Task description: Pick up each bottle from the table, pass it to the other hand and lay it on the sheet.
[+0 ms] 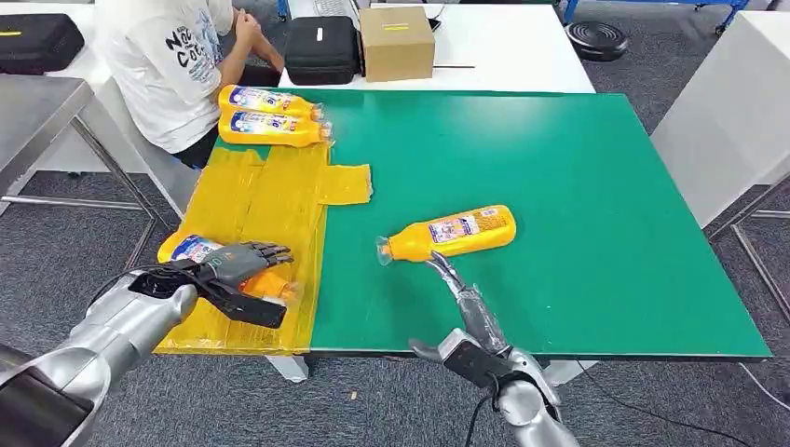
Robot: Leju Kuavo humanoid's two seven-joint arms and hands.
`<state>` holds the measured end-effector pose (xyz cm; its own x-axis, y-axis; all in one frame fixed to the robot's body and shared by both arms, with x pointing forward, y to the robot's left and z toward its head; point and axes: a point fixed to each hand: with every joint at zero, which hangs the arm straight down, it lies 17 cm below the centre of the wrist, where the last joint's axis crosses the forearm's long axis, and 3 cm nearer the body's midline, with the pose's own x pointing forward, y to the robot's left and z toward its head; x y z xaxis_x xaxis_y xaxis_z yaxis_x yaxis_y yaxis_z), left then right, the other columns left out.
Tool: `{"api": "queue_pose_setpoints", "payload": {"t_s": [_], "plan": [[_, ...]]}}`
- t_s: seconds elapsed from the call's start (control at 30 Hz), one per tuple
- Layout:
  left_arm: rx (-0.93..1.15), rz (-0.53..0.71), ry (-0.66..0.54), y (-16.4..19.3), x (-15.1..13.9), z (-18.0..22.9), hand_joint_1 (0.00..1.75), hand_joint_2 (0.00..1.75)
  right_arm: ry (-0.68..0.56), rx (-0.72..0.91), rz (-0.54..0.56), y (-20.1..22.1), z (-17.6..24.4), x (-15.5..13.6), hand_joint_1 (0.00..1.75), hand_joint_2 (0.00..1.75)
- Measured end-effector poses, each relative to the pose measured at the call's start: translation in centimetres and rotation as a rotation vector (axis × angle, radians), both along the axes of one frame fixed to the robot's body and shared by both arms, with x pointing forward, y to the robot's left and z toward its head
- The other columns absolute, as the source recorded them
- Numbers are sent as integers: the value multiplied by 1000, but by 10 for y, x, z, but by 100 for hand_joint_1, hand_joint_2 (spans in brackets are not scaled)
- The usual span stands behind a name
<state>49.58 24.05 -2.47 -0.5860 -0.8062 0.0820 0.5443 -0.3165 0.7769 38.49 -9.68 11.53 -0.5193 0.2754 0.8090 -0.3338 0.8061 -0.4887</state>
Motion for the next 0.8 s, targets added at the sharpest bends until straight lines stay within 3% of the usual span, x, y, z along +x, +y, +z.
{"api": "queue_pose_setpoints", "payload": {"t_s": [0.33, 0.6, 0.8], "plan": [[9, -30, 21, 3, 1, 7, 0, 175, 1, 0, -1, 0, 0, 0, 0, 175], [66, -72, 152, 38, -8, 23, 0, 175, -3, 0, -2, 0, 1, 1, 0, 175], [55, -67, 129, 58, 0, 57, 0, 175, -2, 2, -12, -4, 0, 2, 0, 175]]}}
